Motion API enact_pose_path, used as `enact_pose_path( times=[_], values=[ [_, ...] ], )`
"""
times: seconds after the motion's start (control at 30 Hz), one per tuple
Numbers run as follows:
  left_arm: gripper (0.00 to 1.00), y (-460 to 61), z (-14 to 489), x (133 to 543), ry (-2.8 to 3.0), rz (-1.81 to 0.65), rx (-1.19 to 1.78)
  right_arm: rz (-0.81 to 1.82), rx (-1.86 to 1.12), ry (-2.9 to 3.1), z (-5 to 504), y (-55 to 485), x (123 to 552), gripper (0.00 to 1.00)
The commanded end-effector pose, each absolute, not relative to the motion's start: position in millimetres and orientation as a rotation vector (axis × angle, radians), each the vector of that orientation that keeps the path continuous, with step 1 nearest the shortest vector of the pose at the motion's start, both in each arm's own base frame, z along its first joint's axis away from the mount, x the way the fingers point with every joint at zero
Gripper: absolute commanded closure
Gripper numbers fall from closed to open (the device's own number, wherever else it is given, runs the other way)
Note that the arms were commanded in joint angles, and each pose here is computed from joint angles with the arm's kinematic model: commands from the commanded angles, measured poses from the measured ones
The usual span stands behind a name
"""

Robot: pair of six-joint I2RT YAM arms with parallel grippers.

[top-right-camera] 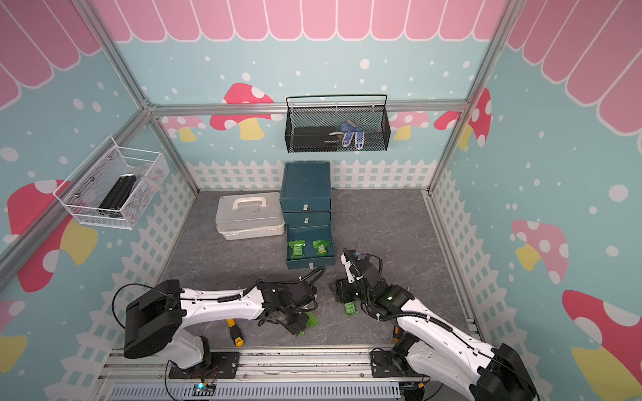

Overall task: Place the cookies into the drawer by color
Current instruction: Pick up the cookie at the center of the board.

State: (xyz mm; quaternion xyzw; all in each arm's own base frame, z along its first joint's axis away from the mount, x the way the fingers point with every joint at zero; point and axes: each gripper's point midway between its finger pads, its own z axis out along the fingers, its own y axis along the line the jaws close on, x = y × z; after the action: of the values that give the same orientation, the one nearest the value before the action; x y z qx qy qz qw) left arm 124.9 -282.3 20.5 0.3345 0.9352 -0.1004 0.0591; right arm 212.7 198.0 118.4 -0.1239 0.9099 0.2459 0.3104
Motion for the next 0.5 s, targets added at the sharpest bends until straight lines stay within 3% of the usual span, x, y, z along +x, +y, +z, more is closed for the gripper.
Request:
enact_pose_path(
  times=[0.0,0.27,0.47],
  values=[
    [0.54,-289.6,20.3,130.6,2.81,-0.286,1.022,0.625,-0.33,2.411,113.2,193.9,209.9,0.31],
    [0.71,-296.1,24.4,138.4,2.797,-0.289,0.96,0.604,-0.322,2.395,114.4,192.0,213.5,0.28],
    [0.73,-295.9,44.4,157.0,2.751,-0.227,0.853,0.585,-0.3,2.364,119.5,189.1,218.5,0.27]
  ],
)
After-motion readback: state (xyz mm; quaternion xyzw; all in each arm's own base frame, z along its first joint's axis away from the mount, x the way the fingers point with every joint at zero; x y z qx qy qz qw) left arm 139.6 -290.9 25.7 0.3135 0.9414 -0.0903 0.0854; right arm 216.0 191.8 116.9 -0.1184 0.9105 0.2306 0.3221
